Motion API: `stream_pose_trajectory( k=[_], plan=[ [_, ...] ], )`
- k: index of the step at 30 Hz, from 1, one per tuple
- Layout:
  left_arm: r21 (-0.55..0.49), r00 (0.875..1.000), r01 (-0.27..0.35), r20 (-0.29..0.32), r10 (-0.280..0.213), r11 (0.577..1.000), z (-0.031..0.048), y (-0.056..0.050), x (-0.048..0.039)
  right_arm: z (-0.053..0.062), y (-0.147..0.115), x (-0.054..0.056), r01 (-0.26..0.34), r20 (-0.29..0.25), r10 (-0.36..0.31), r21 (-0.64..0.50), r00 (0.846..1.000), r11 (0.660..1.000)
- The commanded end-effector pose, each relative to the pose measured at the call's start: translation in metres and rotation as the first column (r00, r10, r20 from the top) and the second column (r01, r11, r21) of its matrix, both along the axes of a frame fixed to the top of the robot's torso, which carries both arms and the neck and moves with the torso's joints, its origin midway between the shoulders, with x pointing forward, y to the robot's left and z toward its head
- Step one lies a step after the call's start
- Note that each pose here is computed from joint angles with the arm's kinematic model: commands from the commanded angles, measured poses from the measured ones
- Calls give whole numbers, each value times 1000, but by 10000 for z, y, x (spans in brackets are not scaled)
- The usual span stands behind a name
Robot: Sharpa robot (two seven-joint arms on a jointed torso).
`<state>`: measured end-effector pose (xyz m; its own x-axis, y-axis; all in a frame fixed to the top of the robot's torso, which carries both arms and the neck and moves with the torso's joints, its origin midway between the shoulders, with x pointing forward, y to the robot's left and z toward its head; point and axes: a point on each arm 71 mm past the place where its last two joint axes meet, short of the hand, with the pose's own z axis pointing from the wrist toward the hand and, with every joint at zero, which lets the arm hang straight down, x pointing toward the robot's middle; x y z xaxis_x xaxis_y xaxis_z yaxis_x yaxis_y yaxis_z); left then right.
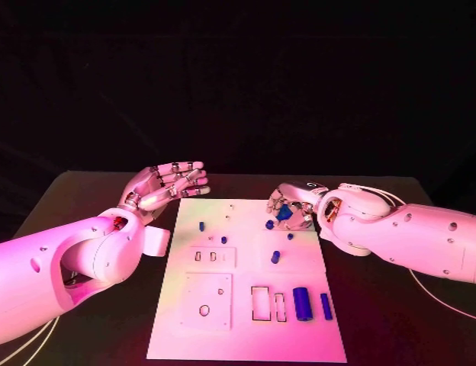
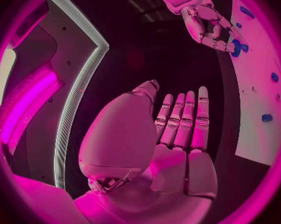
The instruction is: Assemble the parts on the task board
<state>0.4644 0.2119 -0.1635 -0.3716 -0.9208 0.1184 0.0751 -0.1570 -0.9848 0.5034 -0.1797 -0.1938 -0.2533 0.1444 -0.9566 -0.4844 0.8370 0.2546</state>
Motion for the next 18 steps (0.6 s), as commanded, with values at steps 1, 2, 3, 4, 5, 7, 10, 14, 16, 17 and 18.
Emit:
stream_pose_trajectory(
  k=[1, 2, 3, 4, 5, 7, 10, 14, 16, 17, 18],
  plan=[
    [-6, 1000, -12, 22, 12, 1000, 36, 41, 22, -65, 11, -7, -9, -22, 7, -62, 1000, 998],
    [-6, 1000, -15, 23, 15, 1000, 39, 51, 26, -74, 12, -7, -8, -25, 7, -65, 1000, 998],
    [-5, 1000, -18, 24, 18, 1000, 42, 61, 30, -84, 12, -6, -8, -28, 6, -69, 1000, 998],
    [-5, 999, -20, 24, 20, 1000, 44, 69, 34, -91, 11, -4, -6, -30, 4, -72, 1000, 997],
    [-5, 999, -22, 25, 22, 1000, 45, 74, 35, -95, 10, -3, -5, -30, 3, -74, 1000, 997],
    [-4, 999, -25, 26, 25, 1000, 50, 87, 39, -102, 8, 0, -3, -30, 0, -77, 1000, 997],
    [-3, 999, -27, 27, 27, 1000, 57, 101, 41, -105, 9, 1, 0, -27, -2, -78, 1000, 997],
    [-1, 999, -31, 27, 31, 1000, 62, 118, 44, -104, 16, 2, 6, -22, -7, -76, 1000, 997],
    [0, 999, -32, 27, 32, 999, 64, 127, 45, -102, 19, 2, 9, -19, -10, -74, 1000, 997],
    [0, 999, -34, 27, 34, 999, 65, 134, 45, -100, 22, 2, 10, -18, -11, -73, 1000, 997],
    [1, 999, -35, 27, 34, 999, 65, 140, 45, -99, 24, 1, 11, -17, -12, -73, 1000, 997]
  ],
)
